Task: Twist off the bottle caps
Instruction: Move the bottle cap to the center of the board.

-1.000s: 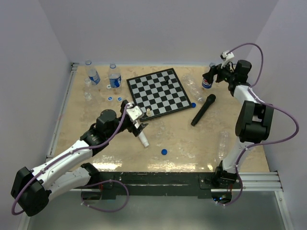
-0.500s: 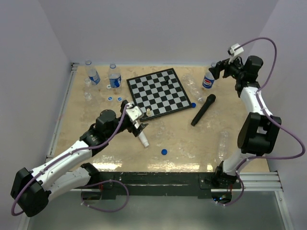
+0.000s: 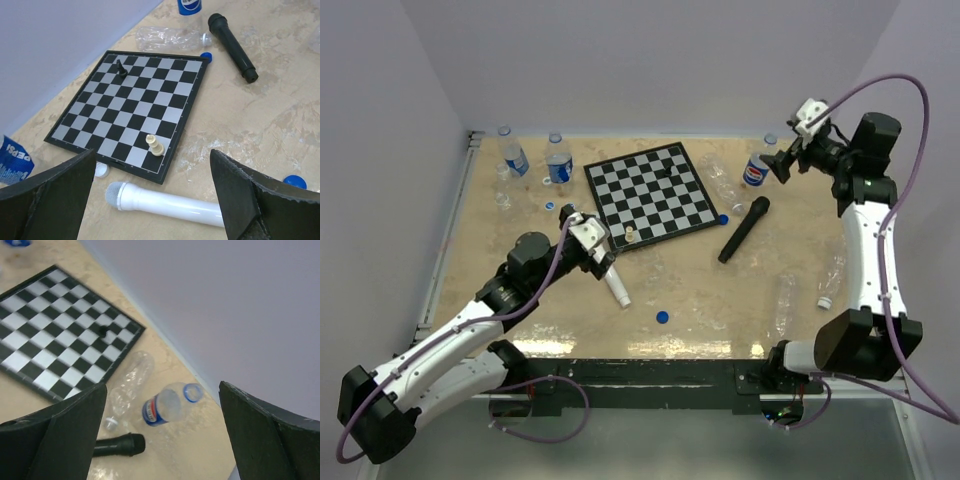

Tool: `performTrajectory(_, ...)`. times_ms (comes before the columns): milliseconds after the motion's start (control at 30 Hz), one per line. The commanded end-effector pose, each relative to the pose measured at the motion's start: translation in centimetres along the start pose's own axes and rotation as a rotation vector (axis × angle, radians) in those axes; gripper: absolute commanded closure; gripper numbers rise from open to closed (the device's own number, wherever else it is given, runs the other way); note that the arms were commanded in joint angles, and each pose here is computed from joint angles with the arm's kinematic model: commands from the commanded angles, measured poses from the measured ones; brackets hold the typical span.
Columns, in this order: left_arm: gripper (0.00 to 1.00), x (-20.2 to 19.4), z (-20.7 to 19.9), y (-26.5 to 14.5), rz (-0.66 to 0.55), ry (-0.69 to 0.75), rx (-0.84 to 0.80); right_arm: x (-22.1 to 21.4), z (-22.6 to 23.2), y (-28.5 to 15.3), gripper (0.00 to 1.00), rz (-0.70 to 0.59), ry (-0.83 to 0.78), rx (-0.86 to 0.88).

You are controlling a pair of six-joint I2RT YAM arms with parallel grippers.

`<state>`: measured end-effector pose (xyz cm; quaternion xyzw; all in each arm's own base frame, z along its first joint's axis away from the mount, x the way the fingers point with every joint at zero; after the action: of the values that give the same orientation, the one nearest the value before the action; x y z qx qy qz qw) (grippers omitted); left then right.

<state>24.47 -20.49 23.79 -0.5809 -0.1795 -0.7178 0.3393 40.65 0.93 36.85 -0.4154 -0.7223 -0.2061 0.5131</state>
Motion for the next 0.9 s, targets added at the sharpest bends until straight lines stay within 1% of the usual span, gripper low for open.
performTrajectory(0, 0.0, 2.9, 2.5, -1.0, -0.069, -0.003, 0.127, -4.9, 11.7, -0.3, 0.05, 0.101, -0.022, 0.523)
performTrajectory(67, 0.0, 3.1, 3.2, -1.4, -0.069, -0.002, 0.172, -6.9, 17.9, 0.5, 0.16, 0.146, -0.09, 0.711)
performTrajectory(100, 0.0, 3.1, 3.4, -1.5, -0.068, 0.0, 0.19, -7.4, 20.6, 0.7, 0.19, 0.14, -0.122, 0.785)
performTrajectory(133, 0.0, 3.0, 3.8, -1.7, -0.06, 0.002, 0.216, -7.5, 23.8, 1.0, 0.19, 0.12, -0.162, 0.855)
performTrajectory(233, 0.0, 2.8, 5.2, -2.6, -0.049, 0.013, 0.307, -7.3, 30.2, 1.7, 0.19, 0.079, -0.271, 0.915)
performTrajectory(300, 0.0, 2.6, 6.4, -3.5, -0.04, 0.018, 0.396, -8.3, 34.0, 1.8, 0.21, 0.106, -0.338, 0.97)
performTrajectory(333, 0.0, 2.4, 6.9, -3.9, -0.032, 0.022, 0.432, -8.9, 35.2, 1.8, 0.23, 0.119, -0.358, 1.005)
performTrajectory(400, 0.0, 2.4, 7.9, -4.8, -0.026, 0.023, 0.505, -9.6, 37.4, 1.9, 0.32, 0.134, -0.373, 1.067)
performTrajectory(500, 0.0, 2.6, 8.5, -5.7, -0.043, 0.03, 0.551, -10.2, 40.1, 2.4, 0.39, 0.16, -0.414, 1.102)
performTrajectory(633, 0.0, 2.4, 9.0, -6.6, -0.05, 0.034, 0.6, -11.6, 42.6, 1.8, 0.4, 0.187, -0.452, 1.19)
performTrajectory(767, 0.0, 2.5, 9.2, -7.0, -0.063, 0.032, 0.622, -13.4, 43.9, 0.4, 0.36, 0.221, -0.51, 1.248)
performTrajectory(867, 0.0, 2.7, 9.1, -6.9, -0.067, 0.034, 0.609, -14.3, 44.3, -0.1, 0.35, 0.238, -0.536, 1.269)
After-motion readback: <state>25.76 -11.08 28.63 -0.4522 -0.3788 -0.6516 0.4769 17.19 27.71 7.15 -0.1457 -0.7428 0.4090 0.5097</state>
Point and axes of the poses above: each gripper's point midway between its finger pads, its own y axis out along the fingers, its own z axis along the line the jaws close on, x = y × z, the point moved 2 cm from there along -y, back along the fingers, and after that the axes turned 1 degree about y, right-handed, at the moved point
